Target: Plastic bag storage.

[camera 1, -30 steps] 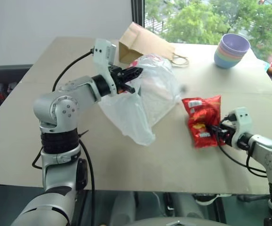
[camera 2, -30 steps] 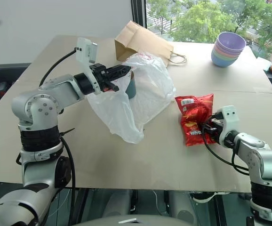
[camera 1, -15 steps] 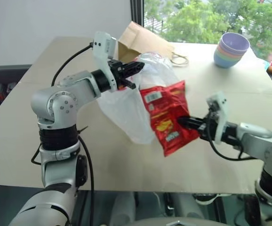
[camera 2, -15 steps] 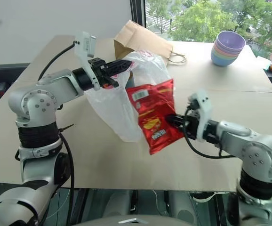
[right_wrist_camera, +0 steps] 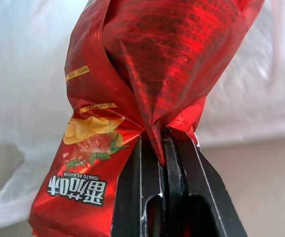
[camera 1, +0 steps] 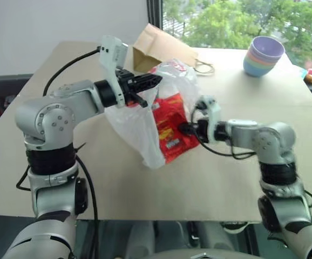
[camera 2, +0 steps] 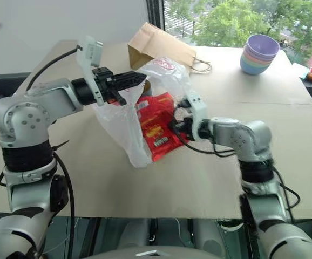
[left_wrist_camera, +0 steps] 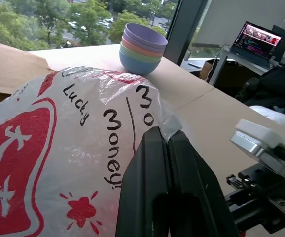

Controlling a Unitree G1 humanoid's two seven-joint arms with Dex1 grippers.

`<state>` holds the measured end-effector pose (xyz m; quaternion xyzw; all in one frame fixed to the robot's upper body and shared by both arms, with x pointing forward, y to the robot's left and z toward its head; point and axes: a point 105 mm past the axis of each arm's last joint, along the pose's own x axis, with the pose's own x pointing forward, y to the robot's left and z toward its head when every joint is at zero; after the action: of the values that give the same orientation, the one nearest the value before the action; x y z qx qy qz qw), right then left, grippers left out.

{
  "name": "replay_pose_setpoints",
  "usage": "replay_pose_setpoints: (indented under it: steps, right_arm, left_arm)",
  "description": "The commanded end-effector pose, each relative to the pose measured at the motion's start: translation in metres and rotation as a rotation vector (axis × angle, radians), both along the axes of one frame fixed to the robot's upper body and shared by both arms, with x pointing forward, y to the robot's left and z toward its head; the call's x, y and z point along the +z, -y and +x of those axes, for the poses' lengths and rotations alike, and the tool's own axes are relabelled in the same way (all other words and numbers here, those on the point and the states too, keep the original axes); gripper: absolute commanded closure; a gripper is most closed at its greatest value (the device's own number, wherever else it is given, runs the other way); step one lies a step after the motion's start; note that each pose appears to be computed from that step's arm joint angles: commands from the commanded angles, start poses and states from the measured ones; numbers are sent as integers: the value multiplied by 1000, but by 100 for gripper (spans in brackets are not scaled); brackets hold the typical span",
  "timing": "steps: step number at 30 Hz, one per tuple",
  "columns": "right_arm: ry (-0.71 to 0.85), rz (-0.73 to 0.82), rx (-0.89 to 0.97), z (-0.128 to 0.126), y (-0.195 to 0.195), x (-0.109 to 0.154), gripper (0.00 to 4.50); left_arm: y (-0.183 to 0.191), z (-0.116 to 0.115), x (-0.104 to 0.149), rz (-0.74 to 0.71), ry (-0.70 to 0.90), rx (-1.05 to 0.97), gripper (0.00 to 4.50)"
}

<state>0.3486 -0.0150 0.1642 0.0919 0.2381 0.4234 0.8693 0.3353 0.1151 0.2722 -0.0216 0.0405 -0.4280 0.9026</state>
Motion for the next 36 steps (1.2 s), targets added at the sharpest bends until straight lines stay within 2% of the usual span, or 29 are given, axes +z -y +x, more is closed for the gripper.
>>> replay_pose_setpoints:
  steps: [1, 3, 7, 8, 9, 12, 14, 18, 20, 21, 22, 23, 26, 28, 32, 36]
  right_arm:
    - [76, 108, -83, 33, -35, 34, 444]
    - [69, 153, -125, 46, -49, 40, 444]
    - [86, 231, -55, 49, -80, 49, 444]
    - [95, 248, -38, 49, -85, 51, 389]
    - [100, 243, -32, 49, -88, 49, 364]
    - [112, 280, 19, 41, -100, 52, 214]
    - [147, 305, 7, 41, -96, 57, 137]
    - [173, 303, 8, 40, -74, 55, 137]
    - [263, 231, 18, 36, -61, 56, 92]
    - [342, 149, 29, 31, -53, 54, 71]
    - [416, 78, 67, 23, -46, 54, 25]
    - [450, 49, 100, 13, -39, 54, 9]
    - [539, -33, 157, -16, -12, 57, 9]
    - [566, -89, 162, -26, 2, 54, 9]
    - [608, -187, 7, -23, 31, 46, 9]
    - [635, -264, -180, -6, 42, 45, 9]
  left_arm:
    - [9, -10, 1, 22, 27, -29, 450]
    - [11, -10, -3, 29, 11, -23, 450]
    - [11, -10, -8, 36, 9, 7, 450]
    - [10, -9, -8, 35, 10, 19, 450]
    - [8, -7, -8, 30, 12, 33, 450]
    - [1, -2, -6, 13, 11, 81, 450]
    - [-2, -1, -7, 5, 4, 96, 450]
    - [-7, 2, -9, -7, -7, 125, 450]
    - [-8, 5, -8, -22, -2, 138, 450]
    - [-8, 7, -6, -37, 0, 143, 450]
    - [-9, 9, -6, -47, 2, 151, 450]
    - [-10, 11, -5, -48, 13, 161, 450]
    - [-12, 15, -5, -34, 56, 191, 450]
    - [-10, 16, 1, -52, 130, 189, 450]
    - [-4, 14, -4, -59, 111, 146, 450]
    - [-2, 14, -3, -51, 121, 131, 450]
